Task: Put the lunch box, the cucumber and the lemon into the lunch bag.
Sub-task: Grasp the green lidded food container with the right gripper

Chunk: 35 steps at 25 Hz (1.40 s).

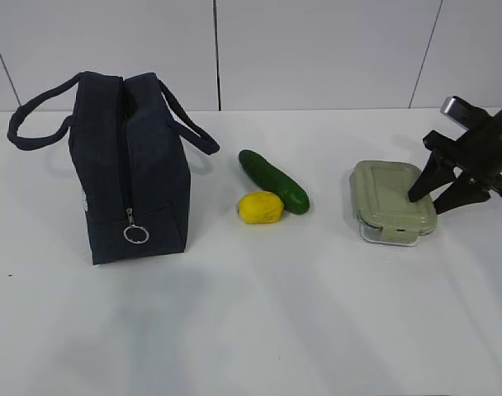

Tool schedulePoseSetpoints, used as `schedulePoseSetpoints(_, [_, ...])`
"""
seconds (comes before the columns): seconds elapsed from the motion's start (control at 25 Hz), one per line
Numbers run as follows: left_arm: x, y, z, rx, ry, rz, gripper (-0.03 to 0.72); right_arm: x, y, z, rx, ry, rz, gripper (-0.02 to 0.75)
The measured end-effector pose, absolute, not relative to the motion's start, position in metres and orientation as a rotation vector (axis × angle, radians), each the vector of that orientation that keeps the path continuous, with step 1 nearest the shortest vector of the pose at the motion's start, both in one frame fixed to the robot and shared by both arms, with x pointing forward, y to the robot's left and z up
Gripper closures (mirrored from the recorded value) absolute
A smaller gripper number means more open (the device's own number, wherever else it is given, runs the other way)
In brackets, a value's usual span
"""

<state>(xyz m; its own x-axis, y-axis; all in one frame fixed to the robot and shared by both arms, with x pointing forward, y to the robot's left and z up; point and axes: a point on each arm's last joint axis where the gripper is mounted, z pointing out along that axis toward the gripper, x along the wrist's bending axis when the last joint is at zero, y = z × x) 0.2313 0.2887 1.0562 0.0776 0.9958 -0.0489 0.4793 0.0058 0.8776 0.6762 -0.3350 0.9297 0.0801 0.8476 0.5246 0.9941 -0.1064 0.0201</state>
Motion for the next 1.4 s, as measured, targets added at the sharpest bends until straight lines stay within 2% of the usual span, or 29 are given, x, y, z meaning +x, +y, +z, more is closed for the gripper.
schedulePoseSetpoints(0.32, [0.231,0.289,1.056,1.582,1.507,0.843,0.453,0.678,-0.305,0.93,-1.956,-1.872,-0.584,0.386])
schedulePoseSetpoints(0.84, [0.231,0.289,1.056,1.582,1.507,0.843,0.453,0.678,-0.304,0.931,-1.955,-1.873,-0.586,0.38])
schedulePoseSetpoints(0.92, [0.231,0.289,1.056,1.582,1.507,0.843,0.453,0.678,-0.304,0.931,-1.954,-1.87,-0.59,0.343])
schedulePoseSetpoints(1.12, [0.231,0.289,1.056,1.582,1.507,0.843,0.453,0.679,-0.304,0.933,-1.958,-1.816,-0.643,0.188])
schedulePoseSetpoints(1.4, [0.231,0.289,1.056,1.582,1.507,0.843,0.453,0.68,-0.329,0.936,-1.993,-1.739,-0.733,0.157])
